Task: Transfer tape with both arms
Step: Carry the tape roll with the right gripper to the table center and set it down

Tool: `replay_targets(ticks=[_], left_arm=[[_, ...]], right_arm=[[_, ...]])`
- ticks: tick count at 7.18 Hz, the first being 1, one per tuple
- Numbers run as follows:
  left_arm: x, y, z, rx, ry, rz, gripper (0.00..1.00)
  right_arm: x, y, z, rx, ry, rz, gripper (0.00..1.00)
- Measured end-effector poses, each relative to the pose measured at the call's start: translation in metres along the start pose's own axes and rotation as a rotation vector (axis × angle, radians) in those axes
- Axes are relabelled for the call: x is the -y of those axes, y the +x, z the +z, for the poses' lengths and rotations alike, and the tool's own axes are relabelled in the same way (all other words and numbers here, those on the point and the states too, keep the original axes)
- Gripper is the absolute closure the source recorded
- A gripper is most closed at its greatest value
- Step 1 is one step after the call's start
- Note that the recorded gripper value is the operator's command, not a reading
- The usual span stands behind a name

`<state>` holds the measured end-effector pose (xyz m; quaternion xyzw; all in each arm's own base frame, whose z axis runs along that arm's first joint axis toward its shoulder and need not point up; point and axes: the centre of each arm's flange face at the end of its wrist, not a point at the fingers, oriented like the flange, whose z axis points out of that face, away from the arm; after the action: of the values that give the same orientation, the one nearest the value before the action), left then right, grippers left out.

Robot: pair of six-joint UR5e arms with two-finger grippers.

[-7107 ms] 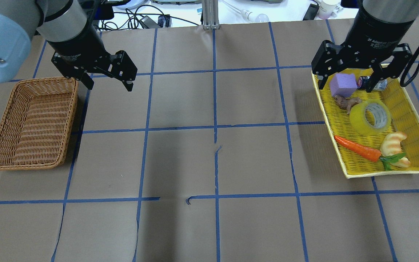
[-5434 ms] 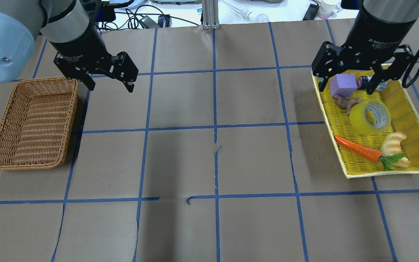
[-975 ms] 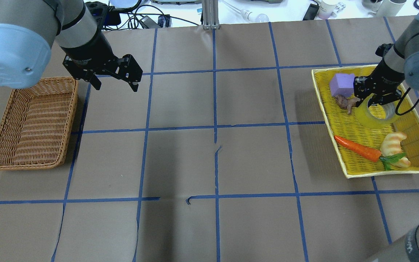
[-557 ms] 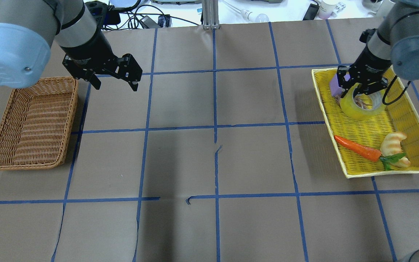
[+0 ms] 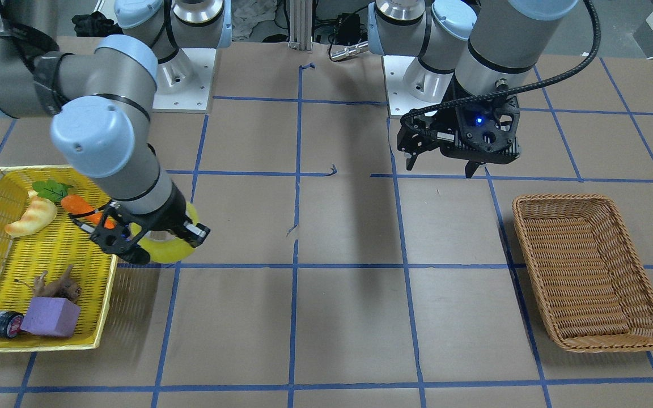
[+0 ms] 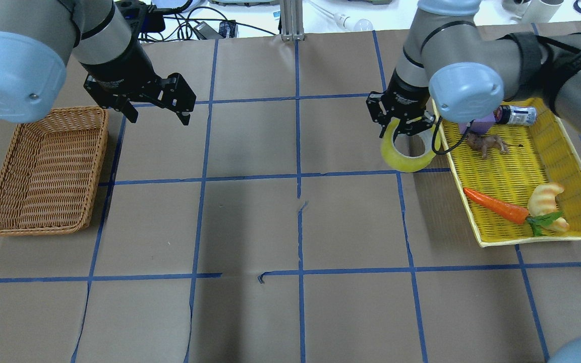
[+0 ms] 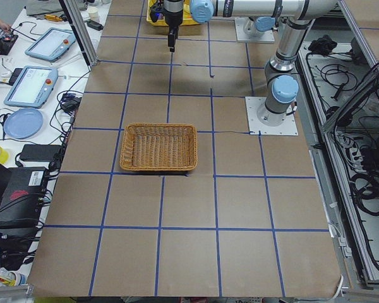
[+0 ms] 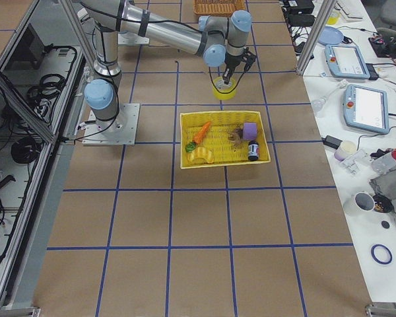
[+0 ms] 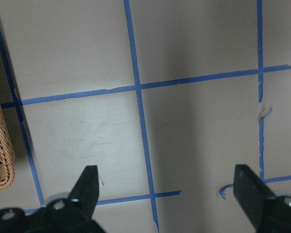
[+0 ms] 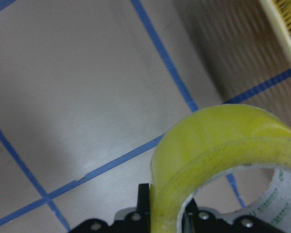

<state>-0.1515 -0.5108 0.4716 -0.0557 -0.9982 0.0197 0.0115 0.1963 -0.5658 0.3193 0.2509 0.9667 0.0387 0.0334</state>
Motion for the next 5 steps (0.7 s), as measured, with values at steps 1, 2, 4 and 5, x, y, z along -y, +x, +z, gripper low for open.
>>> replay_targets(ticks=[1,2,4,5], left_arm=[[0.000,0.000,0.000,0.000,0.000,0.000,0.00],[0.000,0.000,0.001,0.000,-0.002,0.000,0.00],[0.001,0.000,0.003,-0.001,-0.003,0.000,0.00],[0.002,-0.001,0.003,-0.002,-0.003,0.000,0.00]], right_arm=[[-0.028,-0.029,0.013,0.008,-0.026,0.008,1.00],[-0.050,-0.052,0.026,0.021,-0.048,0.019,1.00],[-0.089,-0.095,0.059,0.050,-0.078,0.046,1.00],[-0.107,-0.113,0.076,0.061,-0.088,0.061,1.00]])
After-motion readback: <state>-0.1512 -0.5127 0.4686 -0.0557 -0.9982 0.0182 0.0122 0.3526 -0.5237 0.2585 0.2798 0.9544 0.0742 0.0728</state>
